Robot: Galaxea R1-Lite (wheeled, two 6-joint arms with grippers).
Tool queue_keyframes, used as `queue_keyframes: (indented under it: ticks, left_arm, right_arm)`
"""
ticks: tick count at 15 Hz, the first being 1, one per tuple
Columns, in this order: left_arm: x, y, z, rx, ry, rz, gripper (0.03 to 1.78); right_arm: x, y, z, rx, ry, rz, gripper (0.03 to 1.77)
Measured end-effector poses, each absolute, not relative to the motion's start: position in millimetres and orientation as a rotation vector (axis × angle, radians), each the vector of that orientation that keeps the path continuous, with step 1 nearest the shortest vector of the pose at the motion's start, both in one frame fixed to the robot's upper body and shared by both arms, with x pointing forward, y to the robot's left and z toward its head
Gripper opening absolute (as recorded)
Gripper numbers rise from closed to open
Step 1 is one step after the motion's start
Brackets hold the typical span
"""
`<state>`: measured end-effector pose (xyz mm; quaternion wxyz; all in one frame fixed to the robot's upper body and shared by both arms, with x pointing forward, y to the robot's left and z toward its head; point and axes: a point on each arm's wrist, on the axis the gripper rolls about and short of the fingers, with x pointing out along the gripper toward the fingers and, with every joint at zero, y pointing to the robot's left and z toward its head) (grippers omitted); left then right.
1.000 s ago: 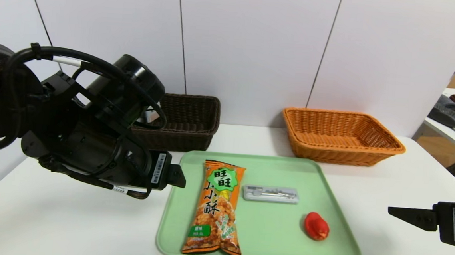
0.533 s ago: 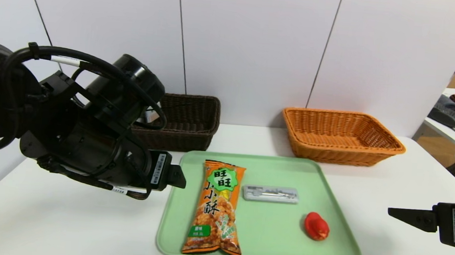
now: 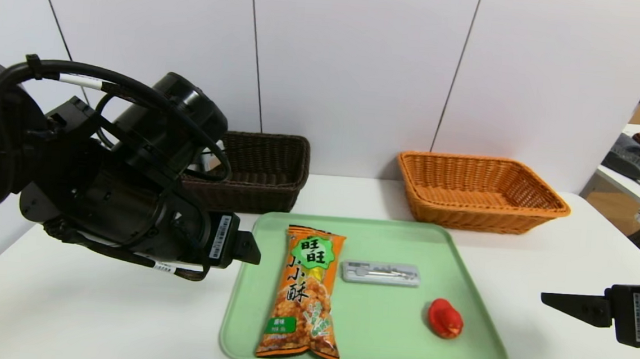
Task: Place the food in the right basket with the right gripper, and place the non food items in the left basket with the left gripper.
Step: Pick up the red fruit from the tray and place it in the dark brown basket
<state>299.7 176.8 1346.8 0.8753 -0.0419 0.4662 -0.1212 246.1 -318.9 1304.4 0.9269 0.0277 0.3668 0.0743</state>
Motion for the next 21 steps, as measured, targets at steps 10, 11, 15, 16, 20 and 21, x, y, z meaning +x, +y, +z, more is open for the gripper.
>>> queue_keyframes:
  ticks: [10, 11, 15, 16, 20, 21]
  left_arm:
    - [298, 178, 1348, -0.09, 0.97, -0.254, 1.69]
    - [298, 178, 1348, -0.09, 0.971, -0.254, 1.69]
    - [298, 178, 1347, -0.09, 0.972, -0.252, 1.69]
    - [298, 178, 1347, -0.09, 0.973, -0.252, 1.69]
    - [298, 178, 1346, -0.09, 0.975, -0.249, 1.69]
    - [298, 178, 1346, -0.091, 0.977, -0.248, 1.69]
  right_arm:
    - [271, -259, 1305, 0.039, 0.824, 0.373, 1.71]
    - [274, -255, 1303, 0.041, 0.839, 0.38, 1.71]
    - [287, -235, 1286, -0.001, 0.92, 0.38, 1.71]
    - [290, -229, 1280, -0.029, 0.943, 0.371, 1.71]
    - [295, -199, 1258, -0.145, 1.002, 0.358, 1.71]
    - [297, -195, 1254, -0.167, 1.011, 0.349, 1.71]
